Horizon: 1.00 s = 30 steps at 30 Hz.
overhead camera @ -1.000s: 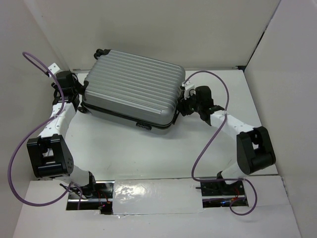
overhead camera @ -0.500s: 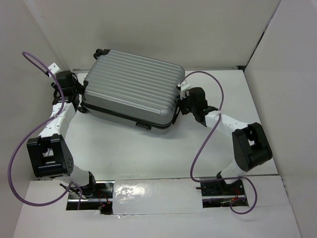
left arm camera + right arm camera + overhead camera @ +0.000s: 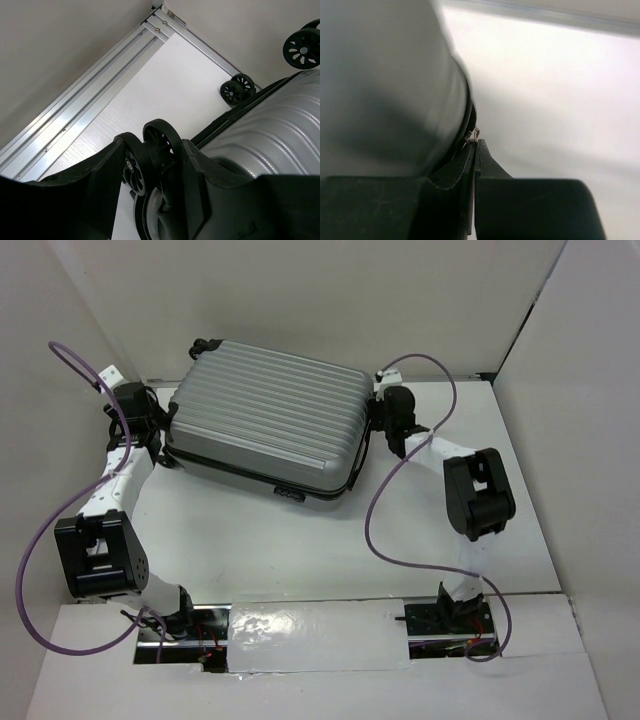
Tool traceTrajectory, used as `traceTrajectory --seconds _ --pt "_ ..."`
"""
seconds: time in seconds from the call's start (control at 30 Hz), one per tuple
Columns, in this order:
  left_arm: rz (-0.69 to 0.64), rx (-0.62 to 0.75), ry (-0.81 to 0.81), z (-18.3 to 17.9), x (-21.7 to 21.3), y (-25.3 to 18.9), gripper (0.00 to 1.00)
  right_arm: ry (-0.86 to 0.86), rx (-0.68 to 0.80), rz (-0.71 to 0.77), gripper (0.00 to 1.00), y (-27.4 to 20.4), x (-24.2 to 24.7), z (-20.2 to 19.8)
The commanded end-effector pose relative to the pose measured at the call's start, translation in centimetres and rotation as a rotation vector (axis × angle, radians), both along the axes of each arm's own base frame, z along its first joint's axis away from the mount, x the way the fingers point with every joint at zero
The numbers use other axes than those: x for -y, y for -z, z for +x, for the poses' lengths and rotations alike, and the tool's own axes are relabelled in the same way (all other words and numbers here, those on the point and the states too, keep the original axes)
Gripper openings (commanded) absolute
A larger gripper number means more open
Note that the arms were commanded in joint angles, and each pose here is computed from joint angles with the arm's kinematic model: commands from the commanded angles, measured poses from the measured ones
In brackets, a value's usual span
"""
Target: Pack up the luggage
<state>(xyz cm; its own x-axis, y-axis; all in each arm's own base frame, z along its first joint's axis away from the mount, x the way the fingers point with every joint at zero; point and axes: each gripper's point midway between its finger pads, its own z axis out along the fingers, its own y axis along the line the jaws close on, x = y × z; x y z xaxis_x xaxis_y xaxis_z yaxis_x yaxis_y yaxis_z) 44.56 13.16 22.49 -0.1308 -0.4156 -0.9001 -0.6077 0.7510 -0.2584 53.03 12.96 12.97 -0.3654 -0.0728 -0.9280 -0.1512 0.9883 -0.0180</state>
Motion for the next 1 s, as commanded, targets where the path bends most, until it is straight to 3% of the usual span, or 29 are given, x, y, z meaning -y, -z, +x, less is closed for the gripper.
traceTrajectory --seconds 0.0,0.07,0.3,0.4,0.47,0.5,0.53,0.57,0.6,0.63,0.67,0.83,0.87,0.93,0.97 --pt "0.145 -0.244 0.006 -2.0 -2.1 4.7 0.00 0.039 0.318 0.036 0.00 -9.5 3.0 6.5" --pt "0.146 -0.244 0.006 -2.0 -2.1 4.7 0.00 0.014 0.305 0.006 0.00 -7.6 4.2 8.2" --pt "0.158 -0.250 0.001 -1.9 -2.3 4.6 0.00 -0.467 0.370 0.074 0.00 -7.6 1.8 7.9" --pt "0.134 -0.268 0.024 -1.6 -1.9 5.1 0.00 -0.486 0.436 0.064 0.00 -9.6 1.2 5.4" --pt "0.108 -0.253 0.051 -0.8 -1.4 4.1 0.00 -0.445 0.406 0.098 0.00 -8.1 1.7 3.2" --pt "0.091 -0.286 0.050 -1.1 -1.3 4.6 0.00 -0.445 0.441 0.103 0.00 -10.1 1.7 2.1" --pt "0.066 -0.250 0.042 -0.5 -1.1 3.0 0.16 -0.401 0.435 0.113 0.00 -10.2 2.2 1.7" --pt "0.046 -0.248 0.032 -0.3 -1.0 2.3 0.41 -0.361 0.408 0.130 0.00 -8.7 2.8 -0.2" --pt "0.046 -0.248 0.032 -0.3 -1.0 2.3 0.41 -0.363 0.432 0.126 0.00 -10.0 2.8 -0.4" --pt "0.044 -0.225 0.036 -0.1 -0.6 1.0 0.59 -0.351 0.411 0.138 0.00 -9.5 2.6 -1.0" --pt "0.040 -0.200 0.021 -0.1 -0.7 -0.1 1.00 -0.333 0.378 0.139 0.00 -8.5 2.8 -1.7" --pt "0.058 -0.064 -0.088 -1.9 -1.7 -8.4 1.00 -0.265 0.352 0.149 0.00 -8.4 2.0 -4.4" --pt "0.075 -0.004 -0.059 -2.1 -1.3 -12.5 1.00 -0.227 0.335 0.178 0.00 -8.3 2.4 -4.9" --pt "0.070 -0.007 -0.018 -2.5 -0.6 -13.5 1.00 -0.243 0.336 0.202 0.00 -8.5 1.5 -6.2" --pt "0.071 0.028 0.096 -2.2 1.5 -15.4 1.00 -0.240 0.324 0.232 0.00 -8.4 0.9 -7.1"
